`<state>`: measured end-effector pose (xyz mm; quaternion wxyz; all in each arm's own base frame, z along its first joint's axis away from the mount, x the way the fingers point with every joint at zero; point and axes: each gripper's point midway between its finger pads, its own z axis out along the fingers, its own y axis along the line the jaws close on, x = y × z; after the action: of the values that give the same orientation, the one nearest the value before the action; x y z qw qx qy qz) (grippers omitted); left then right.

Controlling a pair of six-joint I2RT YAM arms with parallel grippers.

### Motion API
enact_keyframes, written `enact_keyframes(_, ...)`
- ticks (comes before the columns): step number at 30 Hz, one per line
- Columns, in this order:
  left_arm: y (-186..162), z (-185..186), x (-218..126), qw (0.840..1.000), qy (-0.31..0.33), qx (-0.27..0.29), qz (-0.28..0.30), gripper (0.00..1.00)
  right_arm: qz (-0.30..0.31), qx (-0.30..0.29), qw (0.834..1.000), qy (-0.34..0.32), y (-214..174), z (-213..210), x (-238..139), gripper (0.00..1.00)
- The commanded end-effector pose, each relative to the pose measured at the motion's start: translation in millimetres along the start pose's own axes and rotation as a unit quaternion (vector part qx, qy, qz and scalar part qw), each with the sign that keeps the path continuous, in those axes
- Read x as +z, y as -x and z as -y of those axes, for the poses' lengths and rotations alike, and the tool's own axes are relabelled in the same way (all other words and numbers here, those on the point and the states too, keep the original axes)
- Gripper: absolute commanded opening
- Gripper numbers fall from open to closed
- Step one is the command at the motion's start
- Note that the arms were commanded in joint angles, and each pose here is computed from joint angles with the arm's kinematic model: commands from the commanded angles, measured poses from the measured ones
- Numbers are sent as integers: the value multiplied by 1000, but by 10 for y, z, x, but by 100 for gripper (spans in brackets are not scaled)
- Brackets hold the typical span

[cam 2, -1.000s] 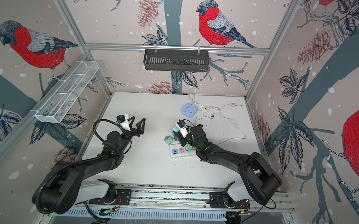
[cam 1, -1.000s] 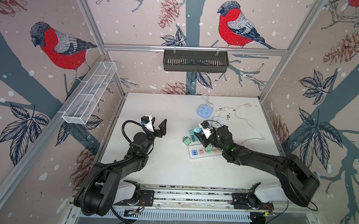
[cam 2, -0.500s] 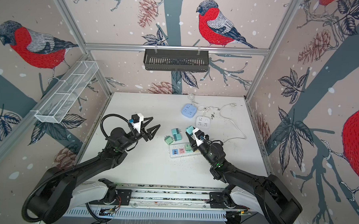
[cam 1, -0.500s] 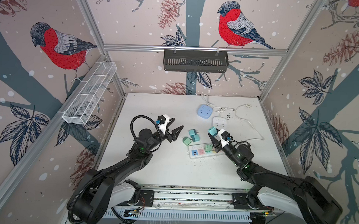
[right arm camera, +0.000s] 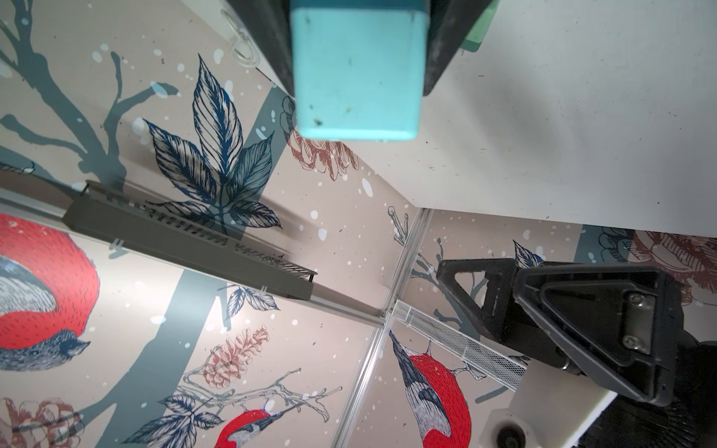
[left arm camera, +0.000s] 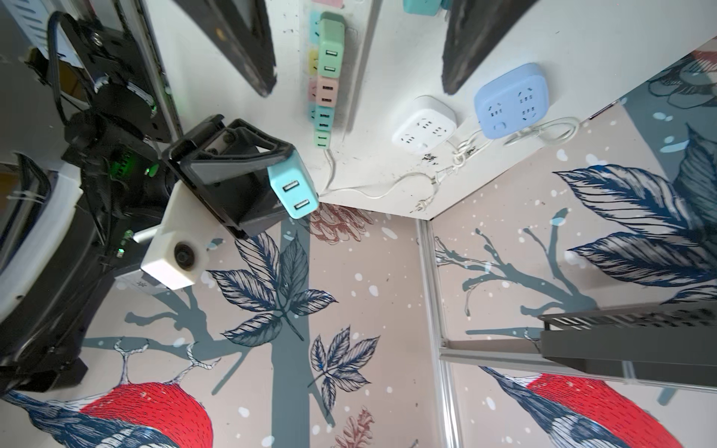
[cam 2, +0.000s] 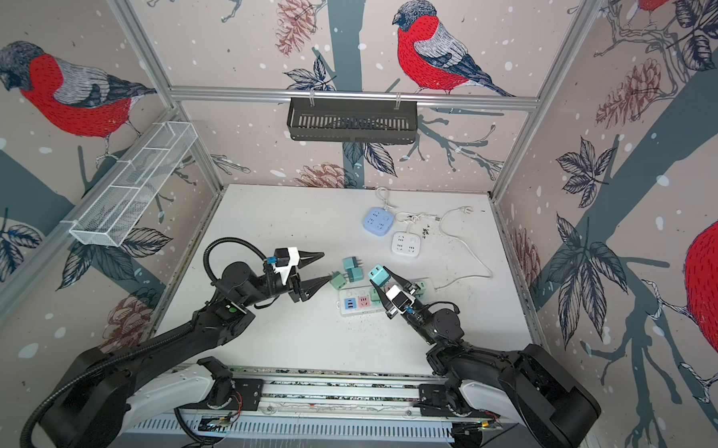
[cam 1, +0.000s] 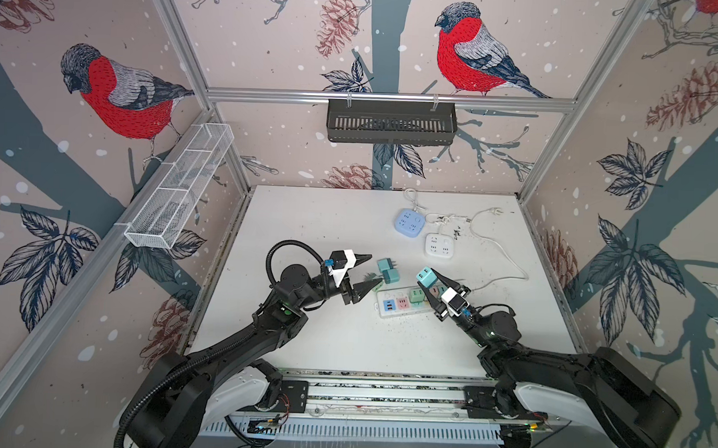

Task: Insert the plug
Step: 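Carry the teal adapter toward the left gripper while the left gripper approaches, then close the left gripper on the teal adapter held by the right gripper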

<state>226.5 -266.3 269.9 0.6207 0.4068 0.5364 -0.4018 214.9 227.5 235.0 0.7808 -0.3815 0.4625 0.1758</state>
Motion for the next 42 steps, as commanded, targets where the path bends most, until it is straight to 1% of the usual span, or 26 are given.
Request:
enact_keyframes(1,-52,80,76,999,-23,19,-18,67,34,-30,999,-15,176,63,-8,2)
enact_keyframes(3,-80,121,116,999,-35,17,-26,66,32,-36,999,-10,163,38,-4,2)
enact_keyframes(9,-93,271,237,997,-69,21,-39,66,20,-82,996,-4,110,-54,22,2)
enact_keyframes(12,-160,389,325,994,-91,18,-56,65,14,-100,995,-4,76,-112,40,2)
enact_keyframes(16,-231,533,437,990,-112,33,-77,65,18,-128,991,-23,111,-119,41,2)
enact_keyframes(19,-306,526,512,989,-103,37,-98,65,20,-137,990,-30,94,-125,15,2)
enact_keyframes(24,-401,506,592,987,-104,24,-118,64,26,-146,989,-29,100,-175,18,2)
enact_keyframes(29,-494,466,691,984,-100,18,-143,62,40,-158,986,-45,153,-166,-2,2)
enact_keyframes(33,-601,459,747,981,-99,10,-164,56,30,-165,985,-40,96,-210,39,2)
enact_keyframes(36,-622,454,770,980,-98,14,-171,54,26,-168,984,-48,93,-193,64,2)
enact_keyframes(42,-677,446,748,980,-93,15,-177,55,26,-165,984,-55,113,-166,49,2)
